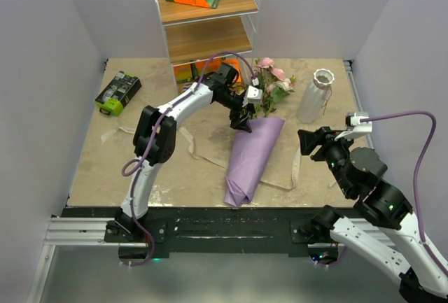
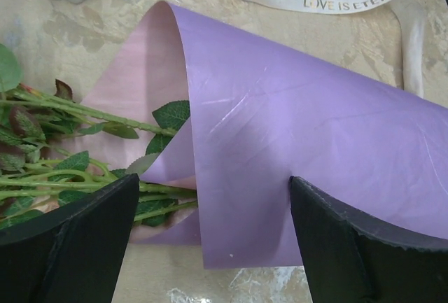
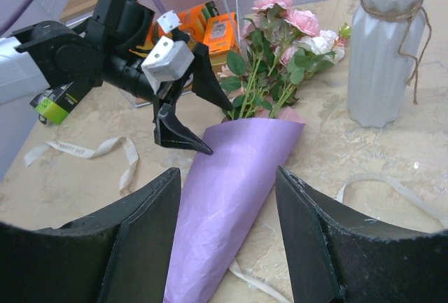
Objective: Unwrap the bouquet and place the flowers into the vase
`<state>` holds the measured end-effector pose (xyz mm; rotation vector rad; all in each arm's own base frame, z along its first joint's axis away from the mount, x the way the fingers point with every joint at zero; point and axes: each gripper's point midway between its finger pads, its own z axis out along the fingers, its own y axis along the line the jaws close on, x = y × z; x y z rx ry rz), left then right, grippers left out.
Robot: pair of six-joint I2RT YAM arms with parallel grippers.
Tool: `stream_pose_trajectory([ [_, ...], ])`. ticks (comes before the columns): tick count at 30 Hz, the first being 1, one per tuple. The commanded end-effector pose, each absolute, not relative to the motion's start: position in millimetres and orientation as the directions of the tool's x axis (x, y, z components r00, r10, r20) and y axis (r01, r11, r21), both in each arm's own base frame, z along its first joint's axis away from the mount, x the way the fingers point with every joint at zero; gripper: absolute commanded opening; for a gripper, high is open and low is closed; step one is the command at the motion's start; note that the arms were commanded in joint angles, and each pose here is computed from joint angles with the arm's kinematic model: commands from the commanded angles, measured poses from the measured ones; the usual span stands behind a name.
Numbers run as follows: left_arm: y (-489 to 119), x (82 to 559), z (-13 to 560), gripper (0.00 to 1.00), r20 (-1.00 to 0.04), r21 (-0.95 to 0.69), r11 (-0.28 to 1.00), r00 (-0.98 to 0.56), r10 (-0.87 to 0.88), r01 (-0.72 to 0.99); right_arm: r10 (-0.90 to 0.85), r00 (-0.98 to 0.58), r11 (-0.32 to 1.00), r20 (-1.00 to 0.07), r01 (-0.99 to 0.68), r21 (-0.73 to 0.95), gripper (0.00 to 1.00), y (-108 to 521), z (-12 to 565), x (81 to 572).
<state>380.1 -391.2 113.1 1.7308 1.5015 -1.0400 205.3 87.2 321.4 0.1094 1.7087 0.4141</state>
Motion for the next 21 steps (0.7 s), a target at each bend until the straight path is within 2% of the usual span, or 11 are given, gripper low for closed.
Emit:
stream_pose_trajectory([
  [1, -391.4, 380.9, 114.6, 0.9, -0.863, -0.039, -0.217, 0.076, 0.499, 0.975, 0.337, -0.143, 0.913, -0.931, -0.194, 0.36, 0.59, 87.2, 340.8, 201.1],
  [10, -386.5, 378.4, 121.8, 0.65, -0.86, -0.04, -0.224, 0.081, 0.504, 0.974, 0.336, -0.147, 0.91, -0.93, -0.204, 0.361, 0.58, 91.4, 342.7, 203.3],
  [13, -388.0, 379.0, 130.0, 0.51, -0.863, -0.028, -0.222, 0.089, 0.497, 0.975, 0.34, -0.144, 0.907, -0.929, -0.208, 0.365, 0.58, 92.4, 344.8, 203.7],
  [14, -387.9, 379.7, 132.4, 0.42, -0.865, -0.03, -0.217, 0.083, 0.495, 0.976, 0.341, -0.144, 0.906, -0.929, -0.211, 0.366, 0.57, 93.2, 345.5, 203.6],
  [16, -387.5, 379.8, 137.6, 0.34, -0.868, -0.025, -0.215, 0.086, 0.489, 0.976, 0.342, -0.146, 0.906, -0.928, -0.211, 0.367, 0.57, 93.4, 345.9, 203.9],
  [17, -388.4, 378.5, 139.6, 0.25, -0.87, -0.027, -0.217, 0.083, 0.485, 0.976, 0.345, -0.145, 0.905, -0.927, -0.211, 0.37, 0.57, 93.4, 346.6, 203.7],
  [20, -389.8, 376.6, 144.6, 0.15, -0.876, -0.029, -0.22, 0.082, 0.475, 0.975, 0.345, -0.145, 0.905, -0.927, -0.209, 0.37, 0.57, 92.4, 348.5, 203.0],
  [21, -389.3, 376.5, 145.2, 0.15, -0.877, -0.031, -0.22, 0.079, 0.474, 0.975, 0.349, -0.144, 0.904, -0.926, -0.208, 0.373, 0.57, 91.7, 349.4, 202.5],
])
